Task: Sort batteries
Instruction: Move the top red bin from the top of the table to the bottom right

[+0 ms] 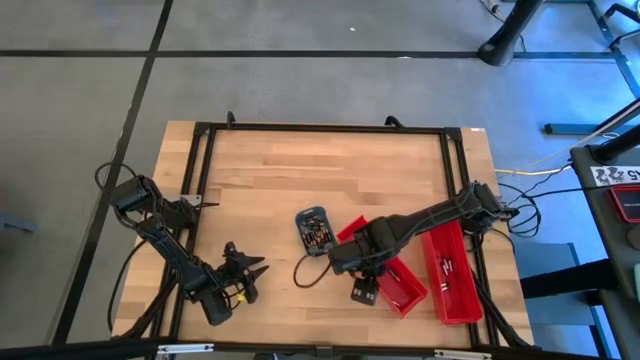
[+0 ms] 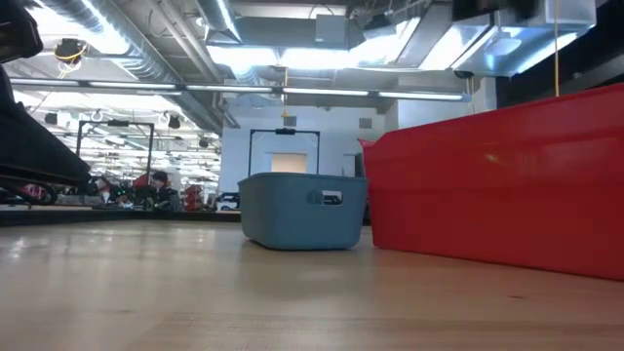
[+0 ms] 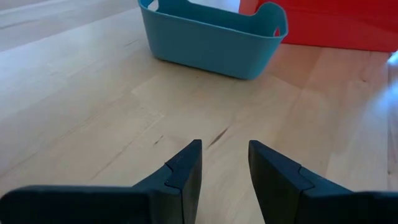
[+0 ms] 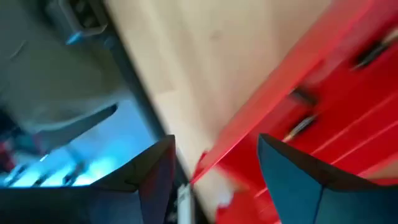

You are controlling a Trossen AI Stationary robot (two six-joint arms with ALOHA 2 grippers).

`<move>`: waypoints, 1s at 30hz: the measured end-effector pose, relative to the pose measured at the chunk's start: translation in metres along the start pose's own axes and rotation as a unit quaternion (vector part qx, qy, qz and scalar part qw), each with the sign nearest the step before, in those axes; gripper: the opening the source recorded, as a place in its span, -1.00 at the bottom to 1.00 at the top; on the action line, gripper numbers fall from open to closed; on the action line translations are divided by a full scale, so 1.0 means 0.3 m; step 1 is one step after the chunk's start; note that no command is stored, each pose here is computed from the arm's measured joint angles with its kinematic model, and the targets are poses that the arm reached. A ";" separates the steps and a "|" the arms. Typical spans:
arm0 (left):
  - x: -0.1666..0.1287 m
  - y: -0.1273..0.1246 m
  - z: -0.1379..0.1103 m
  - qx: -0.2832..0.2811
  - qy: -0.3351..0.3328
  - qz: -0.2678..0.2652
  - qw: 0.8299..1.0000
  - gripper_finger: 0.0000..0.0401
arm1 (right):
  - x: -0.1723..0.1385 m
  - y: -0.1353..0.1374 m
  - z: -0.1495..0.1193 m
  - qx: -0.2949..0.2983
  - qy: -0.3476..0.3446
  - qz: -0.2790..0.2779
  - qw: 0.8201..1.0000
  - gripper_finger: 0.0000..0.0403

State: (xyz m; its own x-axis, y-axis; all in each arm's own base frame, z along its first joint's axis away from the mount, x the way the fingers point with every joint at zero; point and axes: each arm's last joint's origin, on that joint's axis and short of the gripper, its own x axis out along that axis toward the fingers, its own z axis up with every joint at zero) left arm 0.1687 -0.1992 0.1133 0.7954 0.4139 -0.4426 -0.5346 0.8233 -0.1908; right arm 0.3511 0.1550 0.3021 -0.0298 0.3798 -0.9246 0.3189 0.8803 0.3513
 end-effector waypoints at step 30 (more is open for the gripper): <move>0.000 -0.005 0.000 -0.005 0.000 -0.004 1.000 -0.40 | 0.176 -0.212 0.321 -0.012 -0.110 -0.201 0.973 -0.98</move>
State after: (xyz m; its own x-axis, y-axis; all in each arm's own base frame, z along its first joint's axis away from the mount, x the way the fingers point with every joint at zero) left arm 0.1695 -0.2004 0.1136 0.8000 0.4069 -0.4410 -0.5303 0.8233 -0.2024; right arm 0.4206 0.0917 0.2168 0.0569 -0.0650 -0.9963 0.3005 0.9527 -0.0450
